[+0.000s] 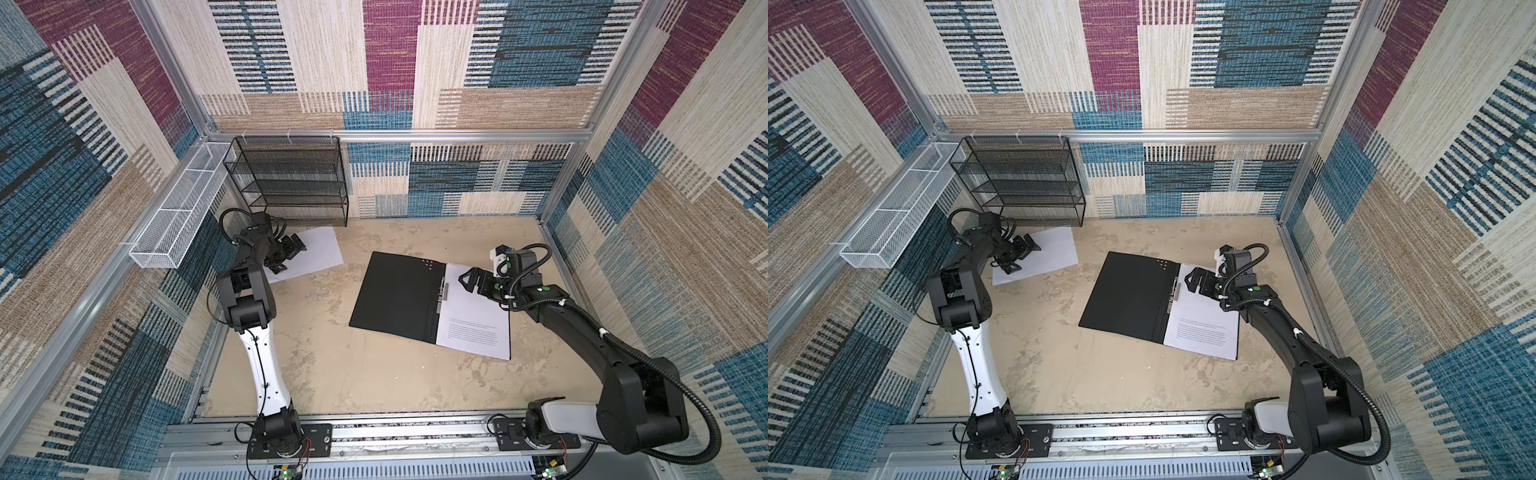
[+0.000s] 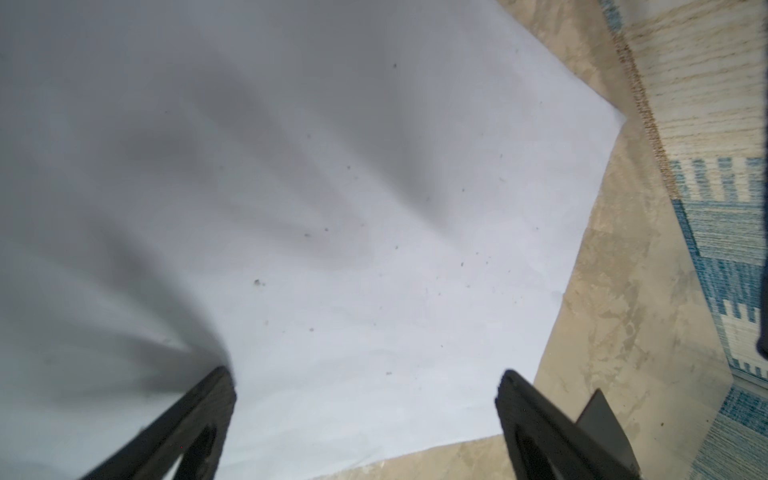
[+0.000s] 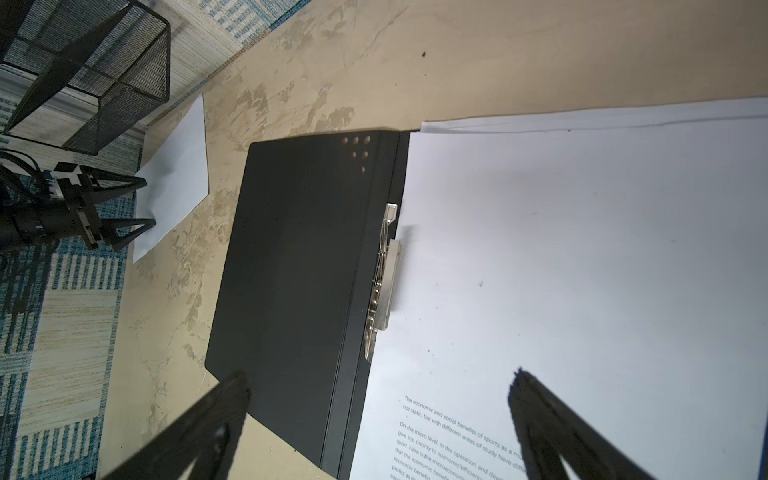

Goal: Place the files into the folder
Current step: 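Release pages and lift right gripper while left gripper grasps loose white page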

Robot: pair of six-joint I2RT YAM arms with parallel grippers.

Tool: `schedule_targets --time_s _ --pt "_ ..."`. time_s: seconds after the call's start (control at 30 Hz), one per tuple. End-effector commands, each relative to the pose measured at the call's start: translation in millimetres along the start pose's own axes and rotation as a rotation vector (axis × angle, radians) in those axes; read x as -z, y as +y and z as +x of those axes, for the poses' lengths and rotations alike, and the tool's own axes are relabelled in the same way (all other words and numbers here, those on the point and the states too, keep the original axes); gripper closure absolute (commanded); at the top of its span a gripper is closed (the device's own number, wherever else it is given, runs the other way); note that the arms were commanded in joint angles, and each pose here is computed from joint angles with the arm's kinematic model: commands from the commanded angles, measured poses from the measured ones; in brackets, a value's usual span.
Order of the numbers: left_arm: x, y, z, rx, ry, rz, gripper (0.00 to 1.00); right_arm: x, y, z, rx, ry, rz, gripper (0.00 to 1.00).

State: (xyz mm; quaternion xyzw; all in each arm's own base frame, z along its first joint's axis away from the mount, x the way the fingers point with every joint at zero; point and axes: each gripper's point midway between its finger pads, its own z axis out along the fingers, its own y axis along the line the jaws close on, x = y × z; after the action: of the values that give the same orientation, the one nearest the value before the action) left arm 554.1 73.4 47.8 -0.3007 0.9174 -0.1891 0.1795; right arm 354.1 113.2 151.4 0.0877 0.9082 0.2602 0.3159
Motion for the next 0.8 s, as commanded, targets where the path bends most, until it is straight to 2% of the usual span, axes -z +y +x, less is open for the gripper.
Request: schedule_targets --time_s 0.0,0.13,0.3,0.63,0.77 --pt "-1.7 24.0 31.2 0.029 0.096 -0.088 0.01 0.3 2.7 0.1 -0.013 -0.007 -0.017 0.00" --pt "5.1 29.8 57.9 0.058 0.140 -0.102 0.01 -1.4 8.3 -1.4 -0.012 -0.009 -0.051 0.00" --pt "16.7 24.7 112.8 0.084 0.223 -0.083 0.01 -6.7 13.6 0.0 0.002 0.007 -0.090 0.00" --pt "47.2 27.2 219.2 0.070 0.332 -0.060 0.01 -13.4 25.1 2.4 0.022 0.032 -0.165 0.00" --pt "57.0 17.6 255.1 0.055 0.376 -0.031 0.01 -15.8 32.2 4.5 0.037 0.042 -0.182 0.00"
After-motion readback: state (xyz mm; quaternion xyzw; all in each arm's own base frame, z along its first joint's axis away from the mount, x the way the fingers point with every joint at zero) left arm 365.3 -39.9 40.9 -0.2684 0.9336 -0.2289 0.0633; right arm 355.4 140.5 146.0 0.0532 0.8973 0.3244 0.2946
